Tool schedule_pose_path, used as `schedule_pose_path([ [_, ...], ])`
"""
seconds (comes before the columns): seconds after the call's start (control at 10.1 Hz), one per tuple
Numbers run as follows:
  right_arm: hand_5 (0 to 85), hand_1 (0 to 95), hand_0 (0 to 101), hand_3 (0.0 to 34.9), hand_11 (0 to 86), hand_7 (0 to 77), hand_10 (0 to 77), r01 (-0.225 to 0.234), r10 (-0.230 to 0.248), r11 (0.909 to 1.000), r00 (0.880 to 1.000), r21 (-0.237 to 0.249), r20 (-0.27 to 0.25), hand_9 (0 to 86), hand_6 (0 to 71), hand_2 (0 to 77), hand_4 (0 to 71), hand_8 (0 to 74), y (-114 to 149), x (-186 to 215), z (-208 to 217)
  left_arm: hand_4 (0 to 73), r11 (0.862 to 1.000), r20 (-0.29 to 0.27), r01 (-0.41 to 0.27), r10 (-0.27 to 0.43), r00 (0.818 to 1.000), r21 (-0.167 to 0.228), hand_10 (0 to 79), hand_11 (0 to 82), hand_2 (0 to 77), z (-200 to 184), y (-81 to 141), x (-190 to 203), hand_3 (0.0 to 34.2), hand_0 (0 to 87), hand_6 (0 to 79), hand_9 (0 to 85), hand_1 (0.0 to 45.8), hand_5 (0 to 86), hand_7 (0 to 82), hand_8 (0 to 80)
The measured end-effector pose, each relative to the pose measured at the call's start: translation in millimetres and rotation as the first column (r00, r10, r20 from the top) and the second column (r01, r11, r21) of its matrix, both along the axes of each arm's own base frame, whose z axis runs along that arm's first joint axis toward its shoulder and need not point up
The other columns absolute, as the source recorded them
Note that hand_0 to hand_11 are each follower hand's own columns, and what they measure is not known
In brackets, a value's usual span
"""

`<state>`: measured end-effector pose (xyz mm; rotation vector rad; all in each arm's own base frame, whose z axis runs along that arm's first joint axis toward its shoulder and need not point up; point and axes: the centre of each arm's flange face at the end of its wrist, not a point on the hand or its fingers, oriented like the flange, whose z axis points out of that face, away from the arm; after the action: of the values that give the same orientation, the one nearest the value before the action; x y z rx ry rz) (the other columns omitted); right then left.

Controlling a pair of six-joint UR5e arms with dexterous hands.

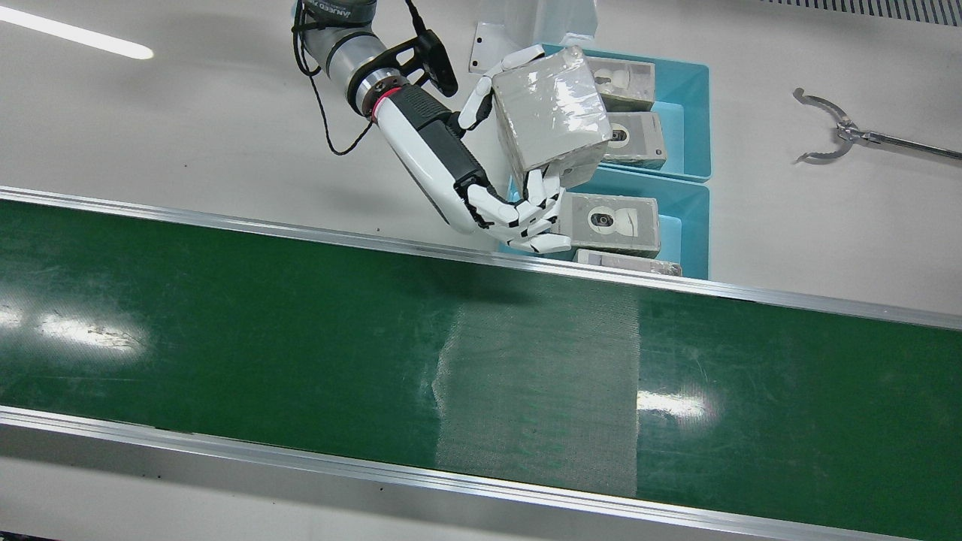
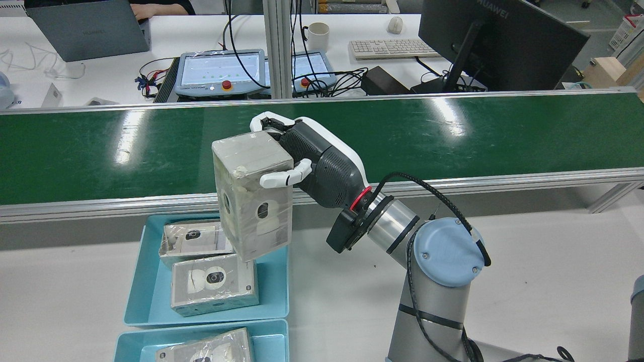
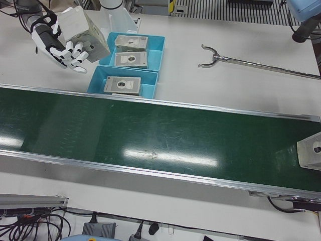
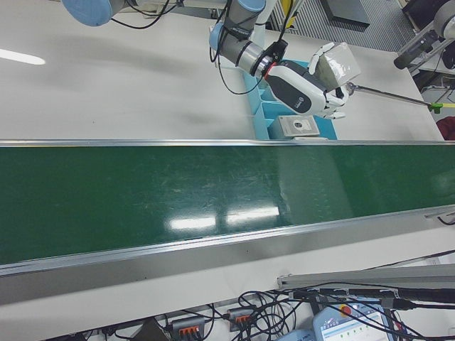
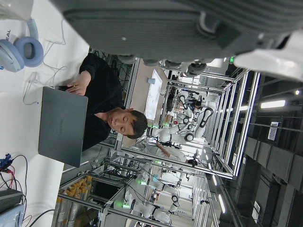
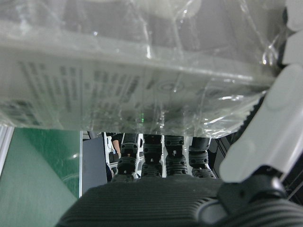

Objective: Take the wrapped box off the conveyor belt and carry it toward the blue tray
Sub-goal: 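Lift the box off the belt and carry it over the blue tray, then open the right hand fingers to release the box onto the tray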

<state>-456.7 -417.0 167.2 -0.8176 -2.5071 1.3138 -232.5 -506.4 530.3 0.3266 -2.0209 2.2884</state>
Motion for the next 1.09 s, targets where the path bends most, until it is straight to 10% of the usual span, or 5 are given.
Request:
schedule_pose_path([
  [0.2,66.0,2.2,47,0.1,10.9,45.3,6.0,0.013,-0.013,0.9999,1.000,0.008,0.002,15.8,39.3,24.5,13.6,6.0,11,-8,-5,0.0,1.000,0.000,0.000,0.000,1.000,0.000,0.5,0.0,0.5,0,0,0,0.0,0.0,0.0,0.0,0.0,1.1,0.0,0.0],
  [0.4,57.3,2.7,47,0.0,7.1,45.8,3.3,0.018,-0.018,0.9998,1.000,0.010,0.002,2.7,39.3,24.5,11.5,2.2,15,-11,-7,0.0,1.000,0.000,0.000,0.000,1.000,0.000,0.5,0.0,0.5,0,0,0,0.0,0.0,0.0,0.0,0.0,1.1,0.0,0.0],
  [0.7,33.8,13.1,48,8.8,3.8,39.8,1.1,0.015,-0.015,0.9998,1.000,0.009,0.001,1.6,28.4,20.7,5.4,0.0,17,-13,-7,0.0,1.000,0.000,0.000,0.000,1.000,0.000,0.0,0.0,0.5,0,0,0,0.0,0.0,0.0,0.0,0.0,1.1,0.0,0.0],
  [0.8,8.7,21.3,49,17.4,3.3,25.6,0.5,0.014,-0.014,0.9999,1.000,0.008,0.001,1.6,11.4,32.7,2.7,0.0,17,-13,-7,0.0,1.000,0.000,0.000,0.000,1.000,0.000,0.0,0.0,0.5,0,0,0,0.0,0.0,0.0,0.0,0.0,1.1,0.0,0.0],
  [1.09,8.2,19.1,49,27.5,3.8,8.2,2.2,0.013,-0.013,0.9999,1.000,0.007,-0.002,1.6,1.6,24.0,1.6,0.0,17,-13,-6,0.0,1.000,0.000,0.000,0.000,1.000,0.000,0.0,0.0,0.5,0,0,0,0.0,0.0,0.0,0.0,0.0,1.1,0.0,0.0],
])
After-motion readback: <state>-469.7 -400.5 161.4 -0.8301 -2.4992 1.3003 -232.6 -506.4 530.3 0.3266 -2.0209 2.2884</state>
